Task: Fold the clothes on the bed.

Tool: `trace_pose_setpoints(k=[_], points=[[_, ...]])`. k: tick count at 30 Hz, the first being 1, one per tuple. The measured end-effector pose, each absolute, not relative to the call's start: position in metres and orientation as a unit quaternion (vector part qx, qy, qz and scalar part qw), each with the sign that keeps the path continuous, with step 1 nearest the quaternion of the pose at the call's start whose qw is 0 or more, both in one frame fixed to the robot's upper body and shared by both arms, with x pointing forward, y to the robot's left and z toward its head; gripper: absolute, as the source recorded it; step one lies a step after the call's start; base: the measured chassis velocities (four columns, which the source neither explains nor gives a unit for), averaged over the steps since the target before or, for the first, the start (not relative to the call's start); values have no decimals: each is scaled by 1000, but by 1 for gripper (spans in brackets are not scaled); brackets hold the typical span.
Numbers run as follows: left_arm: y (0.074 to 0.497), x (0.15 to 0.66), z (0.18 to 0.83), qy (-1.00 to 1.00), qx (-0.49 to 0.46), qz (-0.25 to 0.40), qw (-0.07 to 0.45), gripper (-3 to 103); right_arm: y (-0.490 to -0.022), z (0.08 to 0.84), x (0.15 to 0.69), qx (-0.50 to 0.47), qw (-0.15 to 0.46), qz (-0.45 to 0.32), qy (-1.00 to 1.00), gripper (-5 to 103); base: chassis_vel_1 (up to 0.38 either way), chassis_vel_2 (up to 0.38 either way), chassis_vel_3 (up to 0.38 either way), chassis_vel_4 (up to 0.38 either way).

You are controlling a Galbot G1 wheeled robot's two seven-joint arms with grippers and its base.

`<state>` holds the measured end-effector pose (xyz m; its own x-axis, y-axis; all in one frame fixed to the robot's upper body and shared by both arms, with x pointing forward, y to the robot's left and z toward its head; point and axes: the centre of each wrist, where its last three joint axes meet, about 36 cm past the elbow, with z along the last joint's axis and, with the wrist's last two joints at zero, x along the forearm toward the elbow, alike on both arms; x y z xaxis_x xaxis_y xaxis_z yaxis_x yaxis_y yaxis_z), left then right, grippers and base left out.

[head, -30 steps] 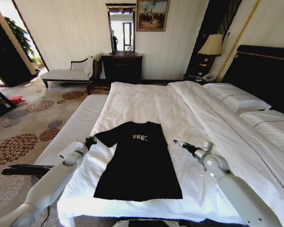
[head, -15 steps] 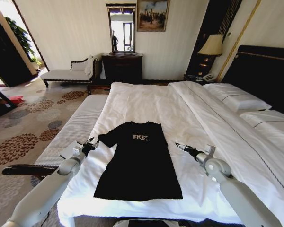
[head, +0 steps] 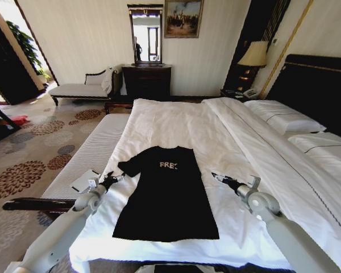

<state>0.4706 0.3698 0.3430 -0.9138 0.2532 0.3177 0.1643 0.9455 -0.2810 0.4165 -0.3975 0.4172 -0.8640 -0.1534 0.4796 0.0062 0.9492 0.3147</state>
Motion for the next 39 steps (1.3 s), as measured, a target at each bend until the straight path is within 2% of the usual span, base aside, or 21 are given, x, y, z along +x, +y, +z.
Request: trace_pose_setpoints(k=[6,7,8,10,13,27,28,29,32,33,35,36,38,39], points=[[372,475,348,-967,-106,153,174,90,-399,418,417,37,258,-152,-953,100,0,0,0,0],[374,475,350,-966,-105,157,175,85,-399,418,417,37,258,-151,-953,100,0,0,0,0],[377,474,352,-966,-104,155,177,85,-399,418,417,37,258,-151,-954,100,0,0,0,0],[386,470,352,-967,-102,147,183,74,-398,419,418,36,257,-151,-954,100,0,0,0,0],[391,467,352,-967,-101,143,187,69,-398,419,418,37,256,-151,-954,100,0,0,0,0],[372,483,344,-959,-101,191,183,61,-399,418,417,38,260,-147,-954,100,0,0,0,0],[372,484,344,-959,-100,193,183,57,-399,419,417,37,260,-146,-954,100,0,0,0,0],[373,484,343,-959,-98,194,183,57,-400,419,417,37,259,-145,-954,100,0,0,0,0],[377,488,340,-958,-89,200,184,43,-402,421,418,37,258,-142,-955,100,0,0,0,0],[377,488,340,-958,-89,200,184,43,-402,421,418,37,258,-142,-955,100,0,0,0,0],[380,491,339,-959,-83,205,179,34,-402,421,418,37,259,-141,-955,100,0,0,0,0],[380,492,339,-959,-80,205,177,34,-401,421,418,38,259,-141,-955,100,0,0,0,0],[382,494,338,-960,-77,206,175,24,-401,421,418,38,259,-141,-955,100,0,0,0,0],[382,494,338,-960,-77,206,175,24,-401,421,418,38,259,-141,-955,100,0,0,0,0]])
